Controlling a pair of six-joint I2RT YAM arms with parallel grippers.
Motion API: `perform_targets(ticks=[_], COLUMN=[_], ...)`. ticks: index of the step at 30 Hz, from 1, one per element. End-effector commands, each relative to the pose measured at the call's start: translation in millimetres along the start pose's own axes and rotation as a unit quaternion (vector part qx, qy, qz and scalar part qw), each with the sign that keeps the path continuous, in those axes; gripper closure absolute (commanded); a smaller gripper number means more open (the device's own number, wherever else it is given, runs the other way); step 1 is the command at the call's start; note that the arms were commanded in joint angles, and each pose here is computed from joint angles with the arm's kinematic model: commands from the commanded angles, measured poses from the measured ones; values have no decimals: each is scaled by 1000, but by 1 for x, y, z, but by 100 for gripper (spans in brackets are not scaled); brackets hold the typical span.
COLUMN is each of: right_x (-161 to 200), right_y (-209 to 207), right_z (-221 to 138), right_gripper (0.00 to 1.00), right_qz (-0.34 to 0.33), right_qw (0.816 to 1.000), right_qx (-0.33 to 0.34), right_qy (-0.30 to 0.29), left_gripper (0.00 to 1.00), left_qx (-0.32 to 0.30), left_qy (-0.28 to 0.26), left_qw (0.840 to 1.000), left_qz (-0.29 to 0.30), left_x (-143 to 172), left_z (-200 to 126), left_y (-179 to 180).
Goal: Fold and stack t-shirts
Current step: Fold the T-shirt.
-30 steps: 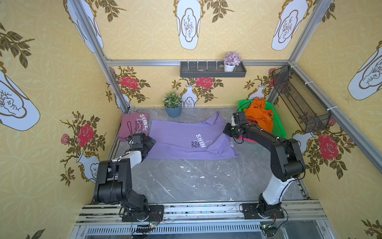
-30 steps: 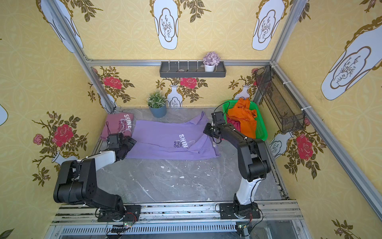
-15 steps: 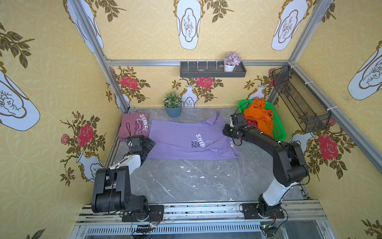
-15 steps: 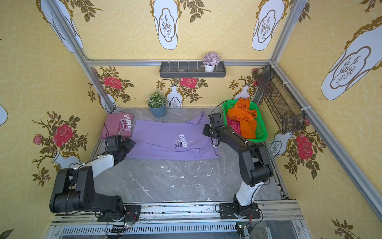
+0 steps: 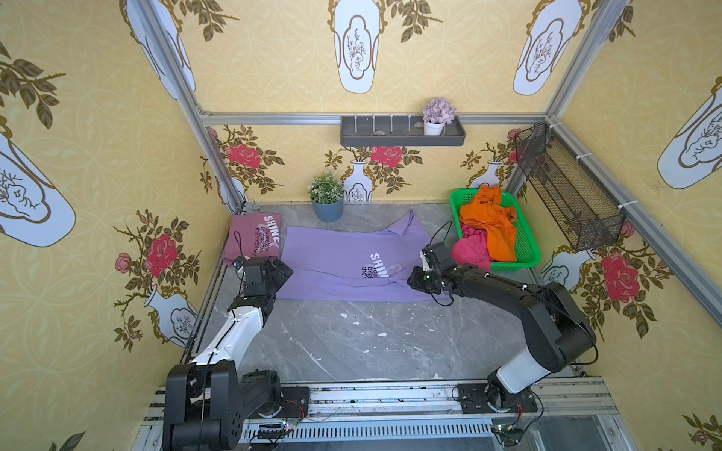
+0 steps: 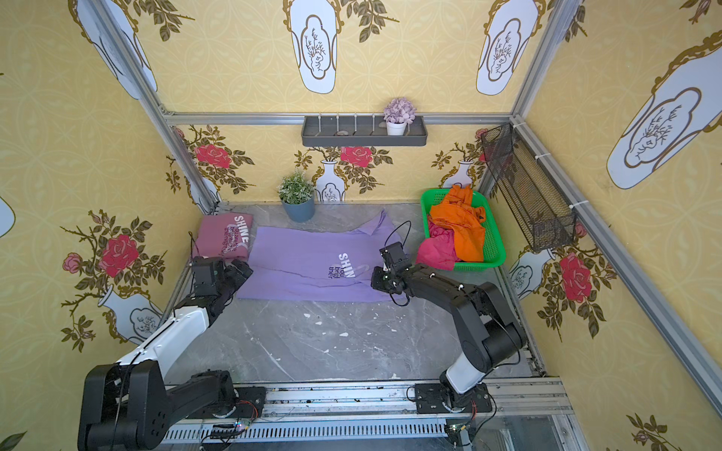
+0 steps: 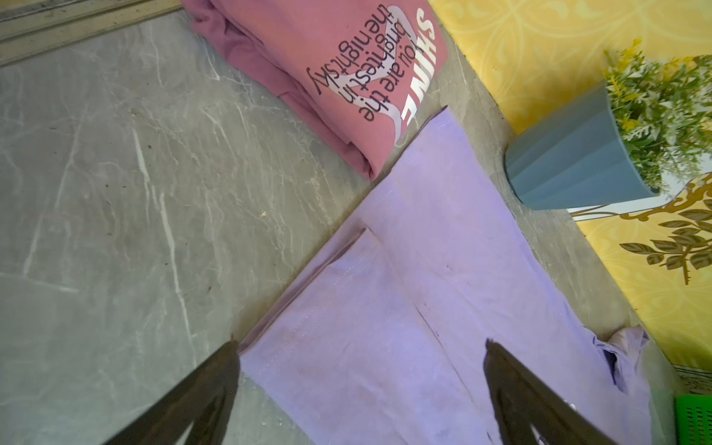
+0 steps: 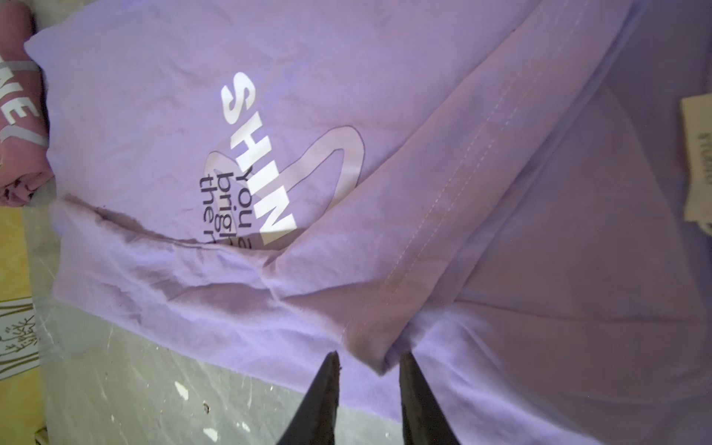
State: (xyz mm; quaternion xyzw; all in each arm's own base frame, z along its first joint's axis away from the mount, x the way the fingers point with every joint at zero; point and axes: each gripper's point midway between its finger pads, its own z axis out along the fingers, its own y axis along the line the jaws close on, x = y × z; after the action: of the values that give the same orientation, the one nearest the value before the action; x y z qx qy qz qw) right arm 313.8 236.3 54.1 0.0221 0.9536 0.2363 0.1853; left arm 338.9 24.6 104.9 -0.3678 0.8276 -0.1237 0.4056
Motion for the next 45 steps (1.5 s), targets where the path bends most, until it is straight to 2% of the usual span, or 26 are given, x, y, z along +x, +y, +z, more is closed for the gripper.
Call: perform_targets(ticks=[1, 2, 3, 9, 10, 11, 12, 14, 16, 20, 22, 25, 28, 32, 38, 45], right_x=[-9, -11, -13, -67, -77, -84, -92, -99, -97, -77, -55, -20, 7, 18, -2, -22], right_y=[15, 16, 15, 38, 42, 43, 45, 40, 32, -1, -26, -58, -81, -103, -112, -92], right_z=[12, 15, 16, 1, 1, 5, 10, 21, 16, -38, -61, -78, -82, -79, -56, -39], right_gripper=[78, 96, 100, 100, 95, 84, 76, 70, 69, 69, 69, 69, 69, 67, 66, 65], right_qz=[0, -2, -1, -24, -28, -33, -38, -45, -49, -35, -13, 29, 67, 97, 95, 106], right_qw=[1000, 1000, 1000, 997, 997, 996, 996, 997, 996, 993, 993, 994, 992, 987, 988, 991], right_qx=[-28, -28, -25, -29, -29, -25, -20, 4, 25, 51, 61, 68, 85, 101, 84, 31], right_qy=[-9, -13, -19, -64, -71, -74, -72, -65, -69, -100, -95, -77, -67, -74, -90, -81], left_gripper=[1, 1, 1, 1, 1, 1, 1, 1, 1, 1, 1, 1, 1, 1, 1, 1], left_qx=[-8, -8, -7, -2, -3, -3, -4, -8, -10, -17, -24, -50, -72, -97, -66, -54], left_qy=[4, 4, 2, 2, 2, 2, 3, 7, 13, 21, 19, 20, 33, 48, 68, 79], left_qw=[1000, 1000, 1000, 1000, 1000, 1000, 1000, 1000, 1000, 999, 999, 998, 996, 993, 995, 995], left_qz=[9, 9, 9, 13, 14, 14, 14, 16, 20, 31, 35, 36, 38, 40, 36, 28], left_x=[4, 4, 3, 2, 3, 3, 4, 7, 12, 19, 20, 23, 29, 38, 49, 54], left_z=[0, -1, -2, -3, -3, -2, -1, 1, 2, -2, -3, -3, 3, 11, 32, 48], left_y=[4, 5, 4, 1, 1, 1, 2, 5, 8, 15, 20, 31, 40, 52, 44, 41])
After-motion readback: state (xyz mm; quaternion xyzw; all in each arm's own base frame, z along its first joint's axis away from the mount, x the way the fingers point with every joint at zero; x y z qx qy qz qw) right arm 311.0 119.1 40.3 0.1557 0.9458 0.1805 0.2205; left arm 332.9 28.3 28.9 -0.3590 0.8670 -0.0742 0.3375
